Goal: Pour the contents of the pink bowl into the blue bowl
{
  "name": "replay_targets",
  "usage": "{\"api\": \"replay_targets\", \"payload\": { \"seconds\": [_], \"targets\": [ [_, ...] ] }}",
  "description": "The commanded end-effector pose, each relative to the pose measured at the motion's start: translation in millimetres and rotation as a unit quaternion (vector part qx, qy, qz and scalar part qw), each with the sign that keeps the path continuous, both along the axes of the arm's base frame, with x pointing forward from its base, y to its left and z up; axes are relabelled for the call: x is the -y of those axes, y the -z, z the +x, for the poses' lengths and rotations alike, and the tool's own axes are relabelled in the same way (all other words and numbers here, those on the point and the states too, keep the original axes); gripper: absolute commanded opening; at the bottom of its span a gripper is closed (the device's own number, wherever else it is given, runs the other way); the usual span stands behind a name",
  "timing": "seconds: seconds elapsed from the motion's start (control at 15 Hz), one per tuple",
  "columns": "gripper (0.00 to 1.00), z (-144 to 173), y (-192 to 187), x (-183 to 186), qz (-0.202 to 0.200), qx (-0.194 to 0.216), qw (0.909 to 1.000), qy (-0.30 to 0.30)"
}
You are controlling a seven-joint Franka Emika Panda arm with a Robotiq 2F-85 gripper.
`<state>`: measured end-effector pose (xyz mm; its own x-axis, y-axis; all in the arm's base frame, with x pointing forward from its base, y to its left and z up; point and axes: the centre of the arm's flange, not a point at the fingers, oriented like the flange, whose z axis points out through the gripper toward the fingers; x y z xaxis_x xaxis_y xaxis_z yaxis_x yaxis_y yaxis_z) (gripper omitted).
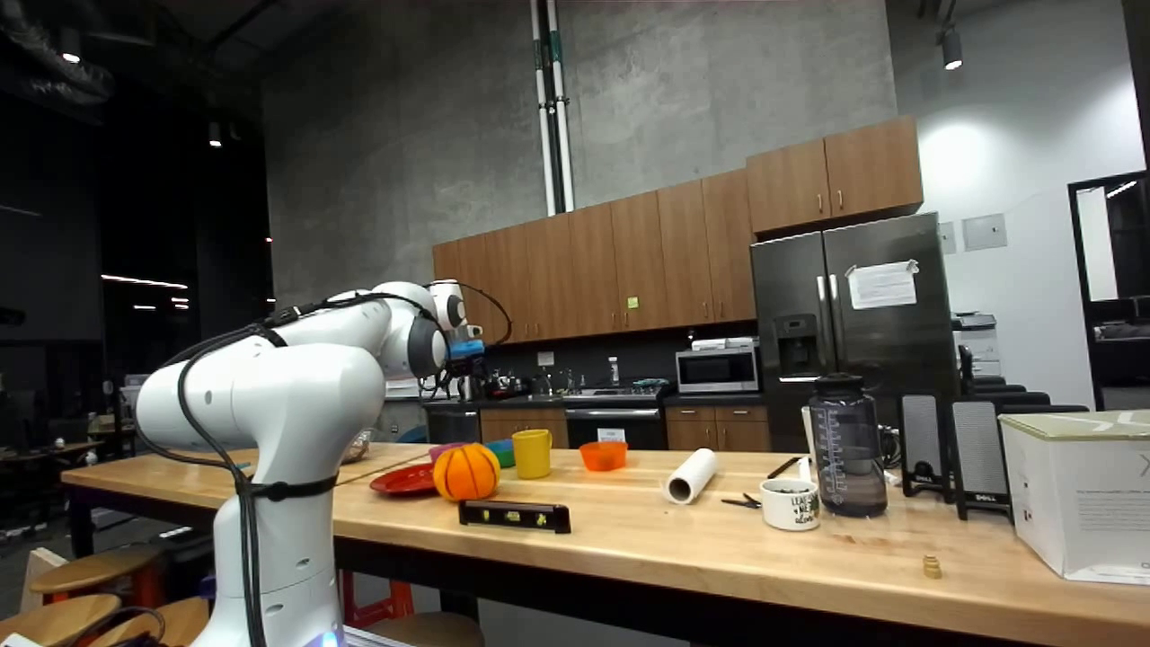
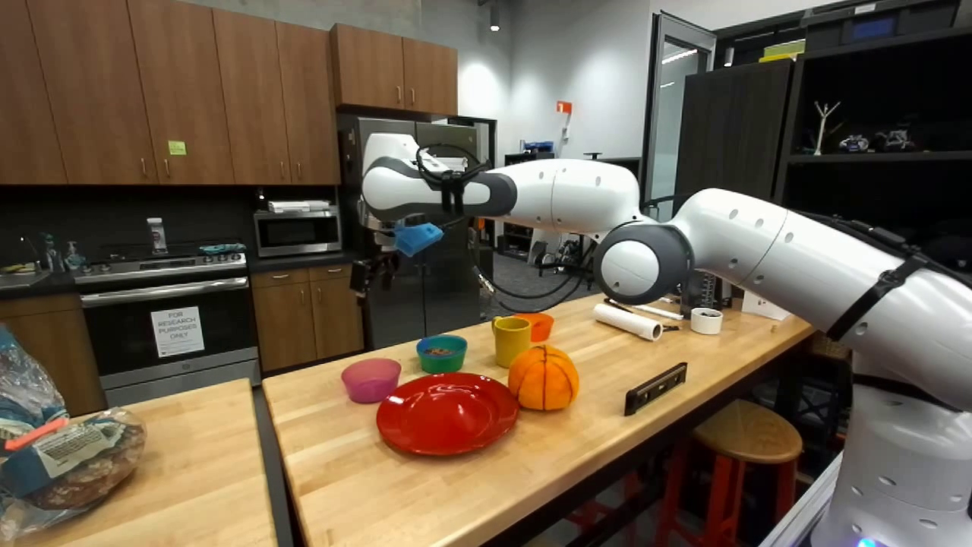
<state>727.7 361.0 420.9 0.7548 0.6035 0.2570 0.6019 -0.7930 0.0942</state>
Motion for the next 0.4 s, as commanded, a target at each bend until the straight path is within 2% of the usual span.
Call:
{"api": "replay_targets", "payload": {
  "seconds": [0.0,0.33],
  "targets": [
    [1.00,-26,-24,17,0.012,0.010,0.9999,-0.006],
    [1.00,-32,-46,24,0.022,0.028,0.9994,-0.002]
  ]
}}
